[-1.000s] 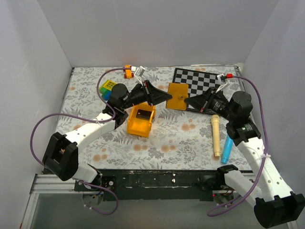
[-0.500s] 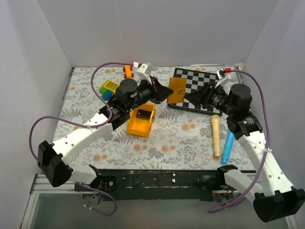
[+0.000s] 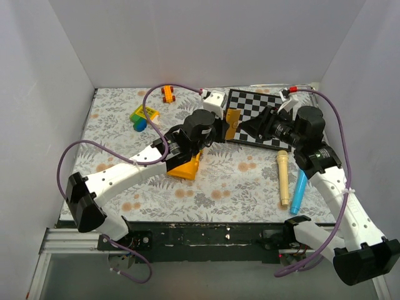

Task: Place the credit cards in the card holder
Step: Open the card holder at the center of the board.

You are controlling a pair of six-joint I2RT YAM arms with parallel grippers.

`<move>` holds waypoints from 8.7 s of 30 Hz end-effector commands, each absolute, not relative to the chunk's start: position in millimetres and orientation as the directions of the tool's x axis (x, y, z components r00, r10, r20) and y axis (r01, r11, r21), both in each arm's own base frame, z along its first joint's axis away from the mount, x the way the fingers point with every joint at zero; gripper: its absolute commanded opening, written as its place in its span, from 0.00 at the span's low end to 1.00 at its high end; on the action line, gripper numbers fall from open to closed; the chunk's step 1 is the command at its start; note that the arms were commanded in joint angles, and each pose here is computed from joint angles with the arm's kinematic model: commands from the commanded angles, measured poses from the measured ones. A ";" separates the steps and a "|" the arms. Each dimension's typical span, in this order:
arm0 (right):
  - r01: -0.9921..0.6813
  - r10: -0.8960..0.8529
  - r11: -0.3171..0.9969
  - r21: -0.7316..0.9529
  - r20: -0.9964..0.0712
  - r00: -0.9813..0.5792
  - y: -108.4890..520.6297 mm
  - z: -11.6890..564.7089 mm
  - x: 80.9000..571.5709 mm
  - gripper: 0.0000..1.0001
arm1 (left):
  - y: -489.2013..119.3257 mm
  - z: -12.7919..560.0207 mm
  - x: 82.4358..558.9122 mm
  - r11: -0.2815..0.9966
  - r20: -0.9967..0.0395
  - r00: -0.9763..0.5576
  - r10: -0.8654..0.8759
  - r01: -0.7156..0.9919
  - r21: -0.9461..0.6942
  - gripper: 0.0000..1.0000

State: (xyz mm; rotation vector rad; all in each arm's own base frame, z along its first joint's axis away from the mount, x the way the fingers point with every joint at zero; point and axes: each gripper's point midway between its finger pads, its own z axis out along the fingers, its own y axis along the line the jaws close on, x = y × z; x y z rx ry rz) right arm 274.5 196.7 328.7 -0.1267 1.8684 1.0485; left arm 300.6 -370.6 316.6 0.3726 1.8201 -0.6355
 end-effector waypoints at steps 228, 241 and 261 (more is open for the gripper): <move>0.178 0.357 0.608 0.773 -0.066 -0.932 197.7 133.5 260.9 0.01 | -284.5 307.3 293.6 0.750 -0.940 -0.337 -0.053 0.608 -0.260 0.76; 0.156 0.305 0.854 0.497 -0.235 -0.923 141.6 99.7 257.6 0.01 | -301.2 293.1 292.5 0.707 -0.926 -0.376 -0.022 0.649 -0.280 0.76; 0.163 0.295 0.885 0.436 -0.254 -0.921 130.3 87.1 257.7 0.01 | -357.9 125.3 267.5 0.731 -0.772 -0.597 0.216 0.624 -0.278 0.61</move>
